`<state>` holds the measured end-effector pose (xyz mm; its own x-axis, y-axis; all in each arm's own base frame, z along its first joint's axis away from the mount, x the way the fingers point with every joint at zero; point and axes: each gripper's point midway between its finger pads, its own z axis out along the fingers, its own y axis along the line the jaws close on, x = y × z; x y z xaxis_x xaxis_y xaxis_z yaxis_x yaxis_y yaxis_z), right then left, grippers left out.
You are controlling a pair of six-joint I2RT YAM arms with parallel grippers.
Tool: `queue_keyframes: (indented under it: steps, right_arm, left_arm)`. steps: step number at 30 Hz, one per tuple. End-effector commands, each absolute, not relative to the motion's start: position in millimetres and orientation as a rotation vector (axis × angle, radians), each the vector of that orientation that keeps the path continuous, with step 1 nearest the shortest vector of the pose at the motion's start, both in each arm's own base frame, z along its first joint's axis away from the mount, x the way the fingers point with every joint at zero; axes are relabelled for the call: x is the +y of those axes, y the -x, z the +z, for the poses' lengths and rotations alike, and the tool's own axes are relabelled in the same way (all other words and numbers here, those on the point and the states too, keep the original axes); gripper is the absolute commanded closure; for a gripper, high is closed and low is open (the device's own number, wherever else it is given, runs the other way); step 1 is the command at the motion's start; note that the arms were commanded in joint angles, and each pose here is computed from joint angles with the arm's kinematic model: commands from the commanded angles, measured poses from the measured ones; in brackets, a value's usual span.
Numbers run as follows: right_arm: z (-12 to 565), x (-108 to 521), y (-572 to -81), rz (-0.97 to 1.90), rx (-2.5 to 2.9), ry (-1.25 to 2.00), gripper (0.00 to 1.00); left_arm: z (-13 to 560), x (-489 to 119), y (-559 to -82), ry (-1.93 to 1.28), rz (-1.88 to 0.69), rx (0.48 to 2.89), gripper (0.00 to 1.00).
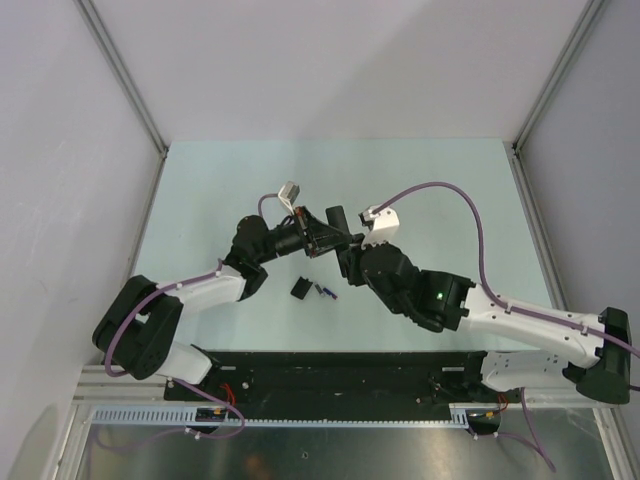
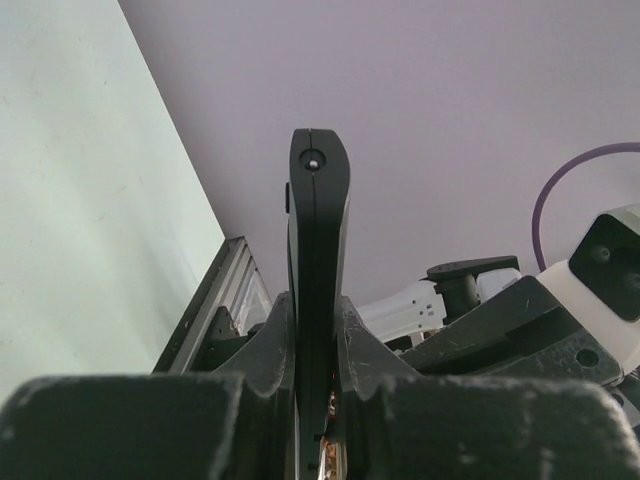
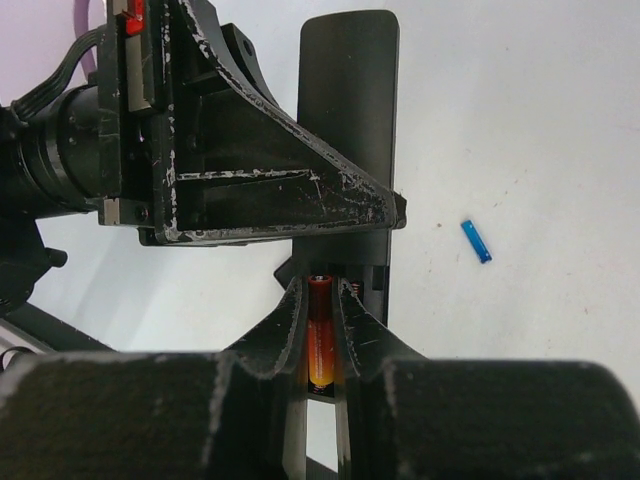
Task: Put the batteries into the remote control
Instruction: Load the battery into the remote control.
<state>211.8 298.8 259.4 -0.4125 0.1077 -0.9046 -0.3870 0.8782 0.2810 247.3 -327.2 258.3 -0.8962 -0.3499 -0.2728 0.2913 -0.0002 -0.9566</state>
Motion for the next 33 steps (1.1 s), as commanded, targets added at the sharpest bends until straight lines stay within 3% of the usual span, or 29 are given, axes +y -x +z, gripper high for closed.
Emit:
queue_keyframes:
  steps: [1,33]
  right_arm:
    - [237.2,306.4,-198.2,0.574,2.056,0.236,1.00]
    - [183.3,320.8,-180.2,0.643,2.331,0.249,1.00]
  left_arm:
    - [295.4,-323.6,-243.4,-0.004,-1.971,1.684,1.00]
    - [334.9,-305.3,-263.2,0.051,-1.936,1.547,1.00]
